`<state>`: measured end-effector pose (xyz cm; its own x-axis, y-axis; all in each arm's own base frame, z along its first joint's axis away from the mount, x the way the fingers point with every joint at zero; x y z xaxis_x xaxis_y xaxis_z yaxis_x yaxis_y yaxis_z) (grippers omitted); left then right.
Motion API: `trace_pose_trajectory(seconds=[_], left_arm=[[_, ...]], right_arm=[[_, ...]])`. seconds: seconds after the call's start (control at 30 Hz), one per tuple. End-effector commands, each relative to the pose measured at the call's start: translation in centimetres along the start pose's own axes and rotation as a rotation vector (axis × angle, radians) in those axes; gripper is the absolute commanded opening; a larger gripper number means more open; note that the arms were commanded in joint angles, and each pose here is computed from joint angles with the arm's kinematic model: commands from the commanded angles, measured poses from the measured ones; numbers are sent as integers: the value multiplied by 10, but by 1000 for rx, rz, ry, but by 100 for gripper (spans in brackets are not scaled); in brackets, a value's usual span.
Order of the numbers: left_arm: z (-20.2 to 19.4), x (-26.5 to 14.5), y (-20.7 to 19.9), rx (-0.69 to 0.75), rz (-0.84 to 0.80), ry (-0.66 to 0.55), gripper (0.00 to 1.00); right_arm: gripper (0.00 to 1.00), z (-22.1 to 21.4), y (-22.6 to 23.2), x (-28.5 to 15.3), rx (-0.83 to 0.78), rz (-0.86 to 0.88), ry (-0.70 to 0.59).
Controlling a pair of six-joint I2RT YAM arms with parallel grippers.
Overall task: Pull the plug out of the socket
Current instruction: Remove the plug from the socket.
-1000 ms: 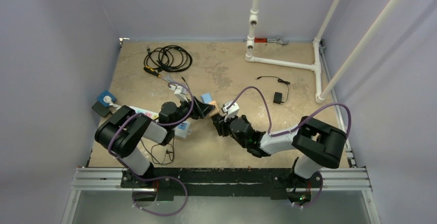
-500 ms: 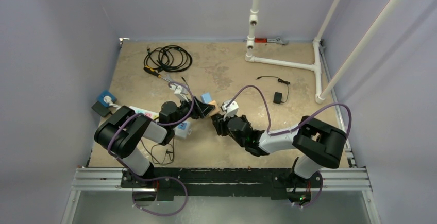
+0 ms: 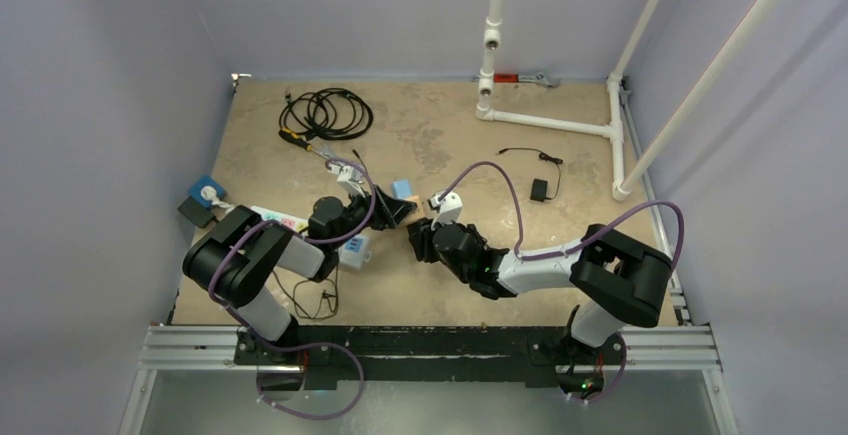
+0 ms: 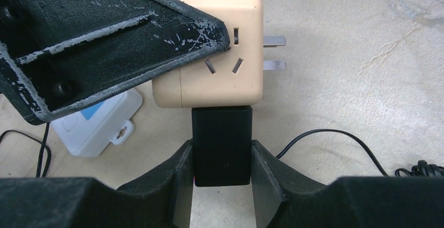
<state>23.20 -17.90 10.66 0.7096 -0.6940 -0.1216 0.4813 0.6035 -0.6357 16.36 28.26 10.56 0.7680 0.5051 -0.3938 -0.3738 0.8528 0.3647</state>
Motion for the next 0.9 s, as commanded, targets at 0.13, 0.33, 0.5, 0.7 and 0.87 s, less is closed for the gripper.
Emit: trace_pose_trajectory(seconds=[0.13, 0.33, 0.5, 0.7, 0.87], left_arm=[[-8, 2, 7, 12, 51, 59, 0], [-7, 3, 7, 22, 55, 66, 0], [-7, 4, 8, 25, 55, 76, 0], [-8, 5, 8, 24, 57, 79, 0], [-7, 4, 8, 25, 59, 77, 0]], right_arm=[[0, 8, 12, -6, -87, 157, -29], [0, 10, 18, -14, -198, 282, -37], [0, 8, 21, -16, -247, 326, -18], [0, 10, 20, -16, -206, 273, -28], [0, 11, 19, -18, -116, 220, -31]])
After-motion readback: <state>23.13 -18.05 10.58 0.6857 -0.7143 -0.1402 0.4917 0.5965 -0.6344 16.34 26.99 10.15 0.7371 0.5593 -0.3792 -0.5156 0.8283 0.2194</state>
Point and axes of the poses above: each gripper's point midway between its finger pads, its own x axis out along the fingers, its own y axis along the line the jaws close on, z = x × y, the point moved 10 cm from there along -x, back along the fingers, and after that the axes turned 5 degrees about x, right-handed, at the moved point
